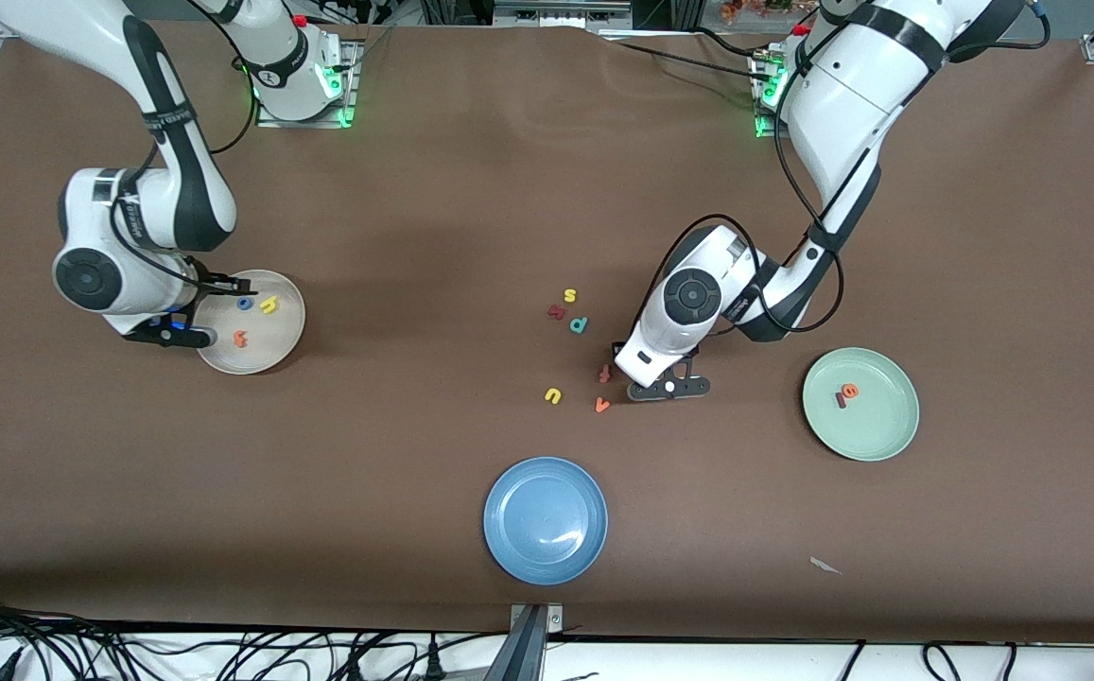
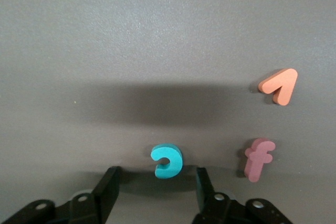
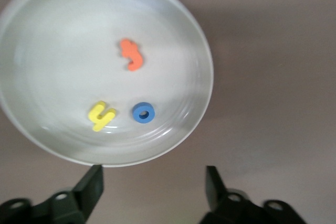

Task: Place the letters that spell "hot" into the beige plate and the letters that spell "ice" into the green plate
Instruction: 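Return the right gripper to rest while the left gripper grasps the teal c, then close the left gripper on the teal c and lift it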

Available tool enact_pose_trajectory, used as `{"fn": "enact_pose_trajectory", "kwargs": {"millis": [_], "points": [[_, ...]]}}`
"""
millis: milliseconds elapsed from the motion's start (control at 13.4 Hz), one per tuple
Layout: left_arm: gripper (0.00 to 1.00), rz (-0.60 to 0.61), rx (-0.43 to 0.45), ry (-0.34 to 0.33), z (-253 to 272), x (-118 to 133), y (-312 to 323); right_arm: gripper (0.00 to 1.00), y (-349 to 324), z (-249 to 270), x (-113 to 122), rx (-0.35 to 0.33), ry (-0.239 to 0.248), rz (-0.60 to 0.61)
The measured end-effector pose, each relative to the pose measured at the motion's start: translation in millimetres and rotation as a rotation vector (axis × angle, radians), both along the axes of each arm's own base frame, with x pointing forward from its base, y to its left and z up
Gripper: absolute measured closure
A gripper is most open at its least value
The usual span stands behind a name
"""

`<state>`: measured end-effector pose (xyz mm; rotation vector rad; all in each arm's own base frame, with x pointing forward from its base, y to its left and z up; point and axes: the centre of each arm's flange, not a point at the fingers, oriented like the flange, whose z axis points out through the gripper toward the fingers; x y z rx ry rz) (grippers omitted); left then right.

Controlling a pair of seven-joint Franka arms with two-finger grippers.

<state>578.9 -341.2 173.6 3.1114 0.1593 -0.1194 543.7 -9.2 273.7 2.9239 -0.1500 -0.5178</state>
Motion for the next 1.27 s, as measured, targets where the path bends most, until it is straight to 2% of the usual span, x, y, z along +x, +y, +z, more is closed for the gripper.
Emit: {"fn": "enact_pose_trajectory", "kwargs": {"millis": [75,224,449,598,673,748,823,897,972,1197,1271], "points": [[0.34,0.0,0.005,0.005,2,2,-2,0.01,1,26,9,0.0,-0.01,-0.004],[0.39,0.001,0.006,0.007,3,4,-5,0.02,3,91,32,0.0,-0.042,-0.015],[0.41,0.005,0.007,0.012,-2,4,-6,0.01,9,189,59,0.018,-0.145,-0.026],[0.45,0.01,0.008,0.013,-2,5,-5,0.0,12,230,69,0.025,-0.213,-0.024],[0.46,0.011,0.008,0.013,-2,5,-5,0.0,13,242,71,0.026,-0.231,-0.024],[0.54,0.012,0.009,0.012,-1,6,-5,0.0,13,250,72,0.028,-0.241,-0.026],[0.57,0.013,0.009,0.013,-1,6,-6,0.0,14,256,73,0.036,-0.252,-0.028],[0.57,0.013,0.009,0.013,-1,6,-6,0.0,16,260,74,0.044,-0.261,-0.028],[0.63,0.013,0.009,0.013,0,6,-6,0.0,17,263,74,0.048,-0.267,-0.027],[0.66,0.014,0.01,0.013,0,6,-6,0.0,23,264,75,0.052,-0.269,-0.021],[0.7,0.014,0.01,0.012,0,7,-6,0.0,23,263,75,0.052,-0.268,-0.02]]}}
